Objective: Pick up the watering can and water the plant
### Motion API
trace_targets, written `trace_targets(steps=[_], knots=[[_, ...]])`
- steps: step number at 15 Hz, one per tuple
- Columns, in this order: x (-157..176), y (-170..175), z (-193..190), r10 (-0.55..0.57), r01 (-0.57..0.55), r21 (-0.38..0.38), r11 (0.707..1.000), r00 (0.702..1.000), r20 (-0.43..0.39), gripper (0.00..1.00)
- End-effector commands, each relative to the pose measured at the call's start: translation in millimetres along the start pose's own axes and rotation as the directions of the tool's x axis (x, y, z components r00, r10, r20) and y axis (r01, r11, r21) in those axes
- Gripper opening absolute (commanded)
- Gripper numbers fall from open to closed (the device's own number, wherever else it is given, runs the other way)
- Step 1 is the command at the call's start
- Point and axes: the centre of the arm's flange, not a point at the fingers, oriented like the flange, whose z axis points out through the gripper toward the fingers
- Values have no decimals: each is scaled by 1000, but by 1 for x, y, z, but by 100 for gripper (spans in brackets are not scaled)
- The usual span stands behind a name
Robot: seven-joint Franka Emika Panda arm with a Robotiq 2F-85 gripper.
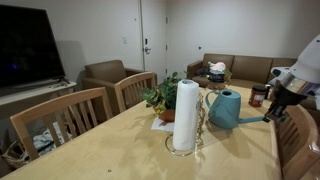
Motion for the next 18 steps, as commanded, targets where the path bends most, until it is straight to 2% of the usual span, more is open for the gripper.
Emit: trace_targets(steps=[1, 3, 9, 14, 18], knots=[[-9, -5, 0, 44, -44, -8, 999, 999, 0, 47], [-9, -4, 1, 52, -52, -5, 999, 999, 8, 55], [-9, -6, 1, 36, -36, -15, 999, 999, 11, 99], [-8, 4, -17, 39, -40, -42, 998, 999, -5, 100], [-3, 24, -41, 48, -54, -90, 994, 996, -73, 100]])
